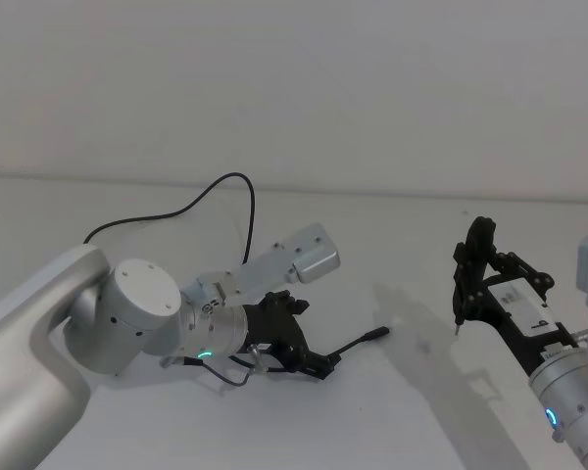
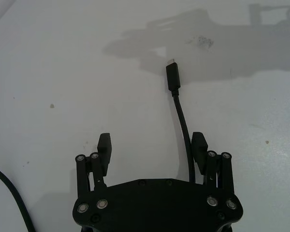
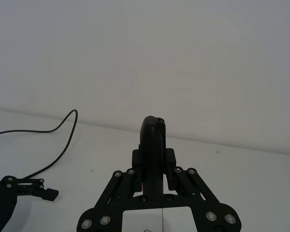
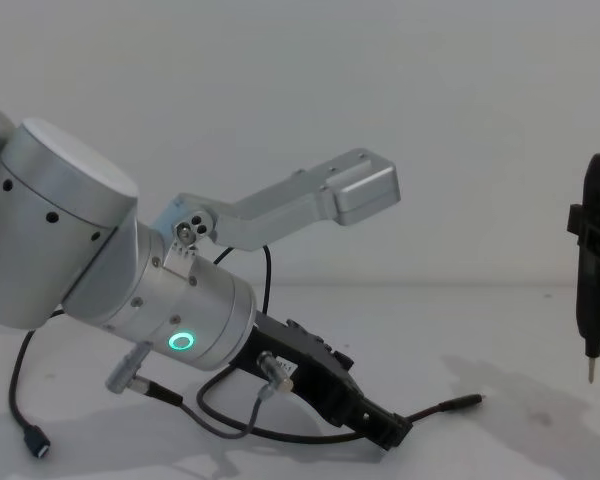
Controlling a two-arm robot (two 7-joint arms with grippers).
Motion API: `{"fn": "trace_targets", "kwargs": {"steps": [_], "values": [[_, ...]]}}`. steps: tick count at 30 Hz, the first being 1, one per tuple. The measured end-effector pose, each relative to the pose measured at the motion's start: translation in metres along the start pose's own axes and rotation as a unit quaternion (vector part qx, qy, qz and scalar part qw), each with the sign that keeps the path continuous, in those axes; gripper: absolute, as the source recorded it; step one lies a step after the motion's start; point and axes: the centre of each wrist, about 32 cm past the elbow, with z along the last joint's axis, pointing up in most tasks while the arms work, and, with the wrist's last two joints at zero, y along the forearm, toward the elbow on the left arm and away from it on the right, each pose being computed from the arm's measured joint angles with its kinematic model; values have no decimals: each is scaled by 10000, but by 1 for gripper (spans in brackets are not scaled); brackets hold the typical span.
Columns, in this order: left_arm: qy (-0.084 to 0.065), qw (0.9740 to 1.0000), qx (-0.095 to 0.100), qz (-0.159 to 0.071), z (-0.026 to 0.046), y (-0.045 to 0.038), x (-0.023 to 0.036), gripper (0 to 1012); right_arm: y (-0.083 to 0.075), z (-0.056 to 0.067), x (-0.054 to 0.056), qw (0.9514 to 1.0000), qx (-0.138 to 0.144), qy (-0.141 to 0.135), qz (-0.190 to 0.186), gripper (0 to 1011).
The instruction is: Pick up the data cable with the one hand.
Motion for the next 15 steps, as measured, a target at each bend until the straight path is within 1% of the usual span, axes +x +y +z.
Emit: {"fn": "trace_targets", "kwargs": {"steps": [2, 5, 7, 9, 10, 13, 15], "values": [[2, 10000, 5, 1, 0, -4, 1, 989, 0, 0, 0, 10000, 0, 0, 0, 268], [5, 10000, 12, -1, 0, -9, 1, 931, 0, 0, 0, 10000, 0, 0, 0, 268], [5, 10000, 17, -1, 0, -13, 0, 875, 0, 0, 0, 10000, 0, 0, 0, 268], [5, 10000, 20, -1, 0, -15, 0, 846, 0, 0, 0, 10000, 0, 0, 0, 268], [6, 10000, 23, -1, -1, -16, 0, 798, 0, 0, 0, 10000, 0, 0, 0, 268], [7, 10000, 27, -1, -2, -18, 0, 731, 0, 0, 0, 10000, 0, 0, 0, 268], [7, 10000, 30, 1, -3, -19, 1, 708, 0, 0, 0, 10000, 0, 0, 0, 268]]}}
